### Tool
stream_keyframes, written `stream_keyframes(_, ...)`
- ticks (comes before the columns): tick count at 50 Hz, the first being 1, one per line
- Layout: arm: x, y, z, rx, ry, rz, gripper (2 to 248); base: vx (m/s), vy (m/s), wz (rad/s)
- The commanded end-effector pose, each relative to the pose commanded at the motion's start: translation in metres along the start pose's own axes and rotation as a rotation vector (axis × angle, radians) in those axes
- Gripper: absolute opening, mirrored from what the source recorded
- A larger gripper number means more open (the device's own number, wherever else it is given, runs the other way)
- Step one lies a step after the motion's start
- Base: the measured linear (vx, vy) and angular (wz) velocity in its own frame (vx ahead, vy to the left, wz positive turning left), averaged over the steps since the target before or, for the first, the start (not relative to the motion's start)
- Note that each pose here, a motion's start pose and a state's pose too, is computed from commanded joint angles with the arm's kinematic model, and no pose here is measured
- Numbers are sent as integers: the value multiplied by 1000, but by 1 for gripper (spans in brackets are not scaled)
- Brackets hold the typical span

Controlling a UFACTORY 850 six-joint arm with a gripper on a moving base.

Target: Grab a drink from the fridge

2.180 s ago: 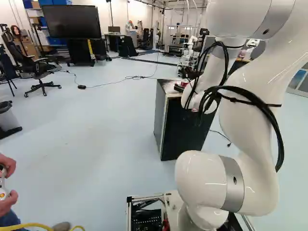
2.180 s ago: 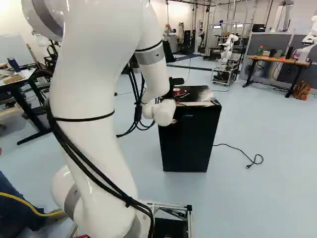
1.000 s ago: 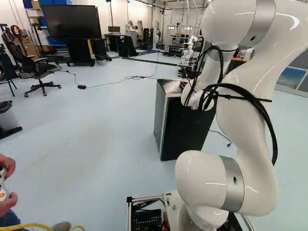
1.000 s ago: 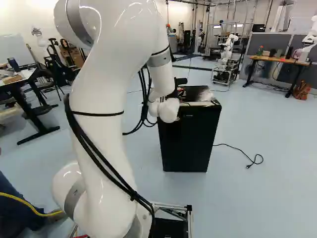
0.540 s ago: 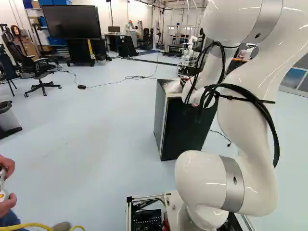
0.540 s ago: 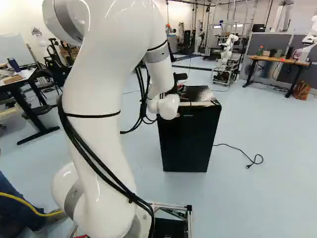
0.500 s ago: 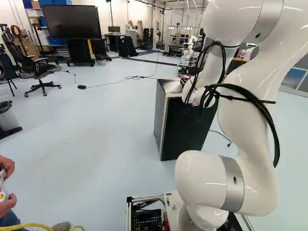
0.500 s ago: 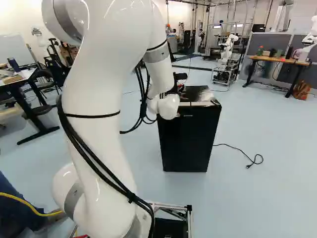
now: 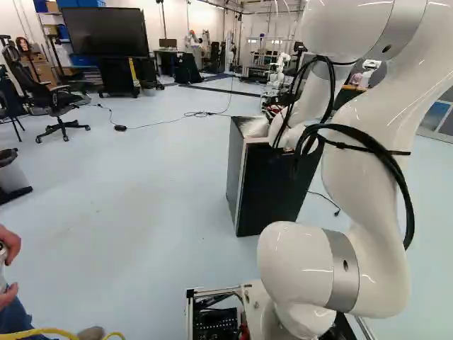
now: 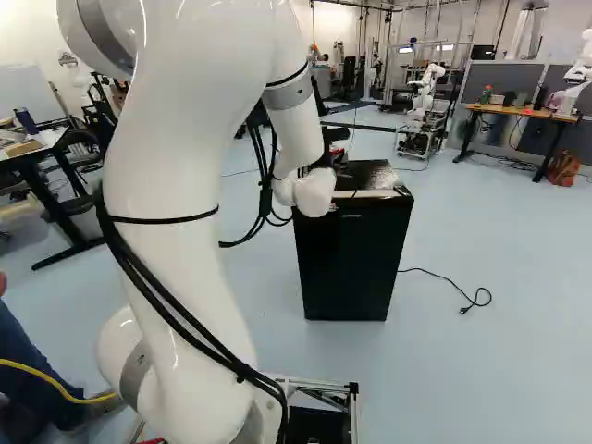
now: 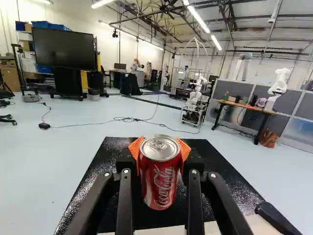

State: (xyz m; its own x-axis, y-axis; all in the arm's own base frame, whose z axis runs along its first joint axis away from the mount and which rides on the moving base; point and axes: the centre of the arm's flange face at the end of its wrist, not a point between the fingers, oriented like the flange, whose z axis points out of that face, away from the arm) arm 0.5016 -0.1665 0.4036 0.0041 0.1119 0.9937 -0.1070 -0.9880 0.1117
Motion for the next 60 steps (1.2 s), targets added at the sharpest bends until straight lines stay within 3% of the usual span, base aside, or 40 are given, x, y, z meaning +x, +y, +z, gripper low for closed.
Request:
stream_keyframes(32, 6, -26, -25, 14, -38, 15, 98, 0, 0, 0)
stream_keyframes(60, 12, -71, -82, 43, -118, 42, 98, 0, 0, 0)
